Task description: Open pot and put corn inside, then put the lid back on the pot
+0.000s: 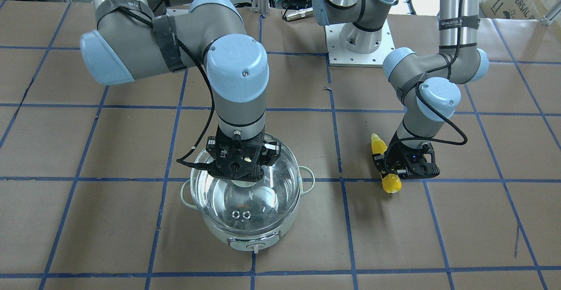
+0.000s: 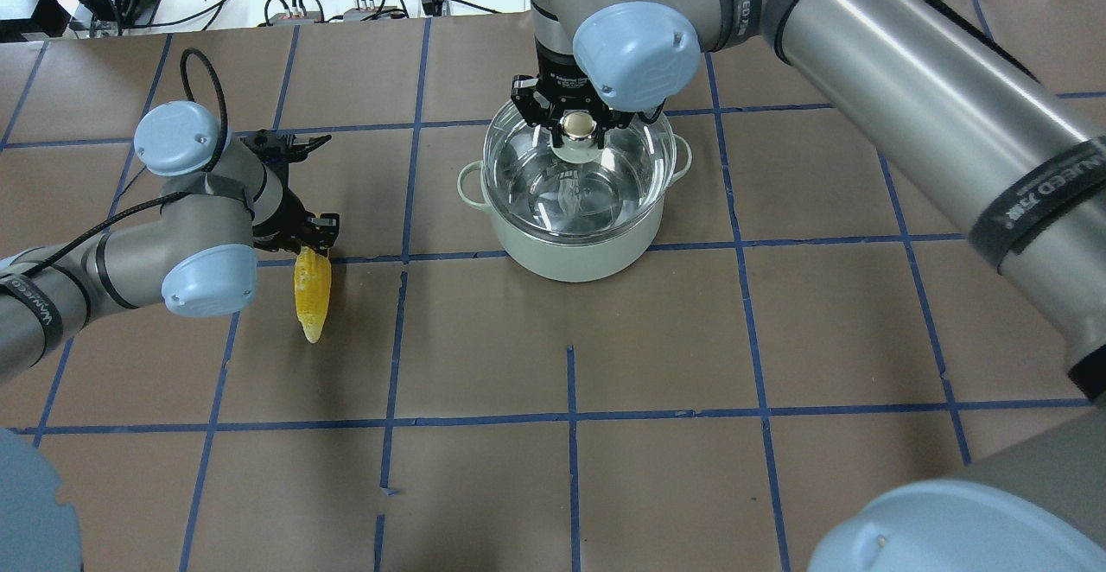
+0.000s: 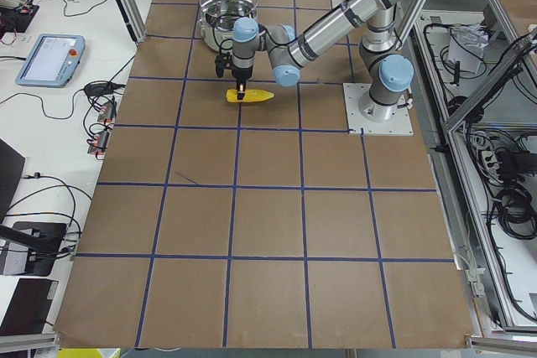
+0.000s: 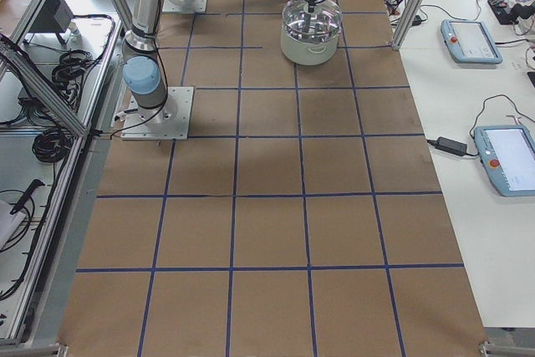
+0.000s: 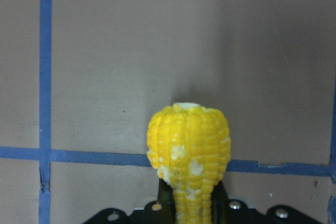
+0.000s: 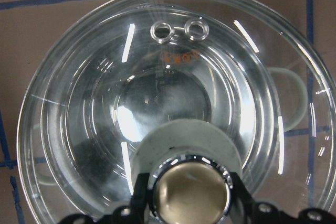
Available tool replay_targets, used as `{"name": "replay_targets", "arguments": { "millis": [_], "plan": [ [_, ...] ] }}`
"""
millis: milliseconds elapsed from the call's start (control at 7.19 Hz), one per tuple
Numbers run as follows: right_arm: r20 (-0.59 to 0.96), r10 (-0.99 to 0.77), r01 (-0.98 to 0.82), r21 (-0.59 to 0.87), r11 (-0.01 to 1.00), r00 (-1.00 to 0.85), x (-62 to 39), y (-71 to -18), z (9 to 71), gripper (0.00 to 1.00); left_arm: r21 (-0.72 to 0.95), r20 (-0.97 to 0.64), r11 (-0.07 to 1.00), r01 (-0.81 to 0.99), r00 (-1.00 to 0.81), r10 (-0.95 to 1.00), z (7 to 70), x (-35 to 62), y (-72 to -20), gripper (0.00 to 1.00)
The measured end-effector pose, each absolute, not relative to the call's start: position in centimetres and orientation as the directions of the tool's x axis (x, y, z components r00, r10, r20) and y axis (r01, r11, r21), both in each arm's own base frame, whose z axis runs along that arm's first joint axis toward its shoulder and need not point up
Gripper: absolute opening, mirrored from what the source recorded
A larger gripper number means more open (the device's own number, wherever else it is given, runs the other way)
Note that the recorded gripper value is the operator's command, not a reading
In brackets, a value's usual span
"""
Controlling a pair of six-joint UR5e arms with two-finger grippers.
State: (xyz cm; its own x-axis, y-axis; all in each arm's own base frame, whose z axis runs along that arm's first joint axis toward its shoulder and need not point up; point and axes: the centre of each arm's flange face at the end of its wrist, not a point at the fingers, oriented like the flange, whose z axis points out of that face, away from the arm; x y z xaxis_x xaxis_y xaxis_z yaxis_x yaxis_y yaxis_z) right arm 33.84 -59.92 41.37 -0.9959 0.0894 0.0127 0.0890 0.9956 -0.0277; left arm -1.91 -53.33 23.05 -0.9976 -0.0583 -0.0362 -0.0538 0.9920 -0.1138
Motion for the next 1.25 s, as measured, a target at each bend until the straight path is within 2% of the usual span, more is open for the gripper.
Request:
{"name": "replay_targets", "arguments": {
  "millis": [696, 974, 1252],
  "plan": [
    [0.022, -0.022, -0.023, -0.03, 0.999, -1.0, 18.0, -63.3, 48.2, 0.26, -0.044, -0.034, 0.995, -0.086, -0.996, -0.087, 37.4, -5.3, -52.8, 0.13],
    [0.041, 0.002, -0.001, -0.063, 0.998, -0.999, 13.7, -61.8, 52.0, 0.26, -0.046, -0.063, 0.996, -0.071, -0.995, -0.074, 41.0, -15.2, -52.8, 0.13],
    [0.042, 0.045, 0.043, -0.05, 0.998, -0.998, 10.4, -61.3, 51.9, 0.26, -0.054, -0.072, 0.996, -0.072, -0.995, -0.076, 41.5, -23.5, -54.2, 0.13]
  ]
}}
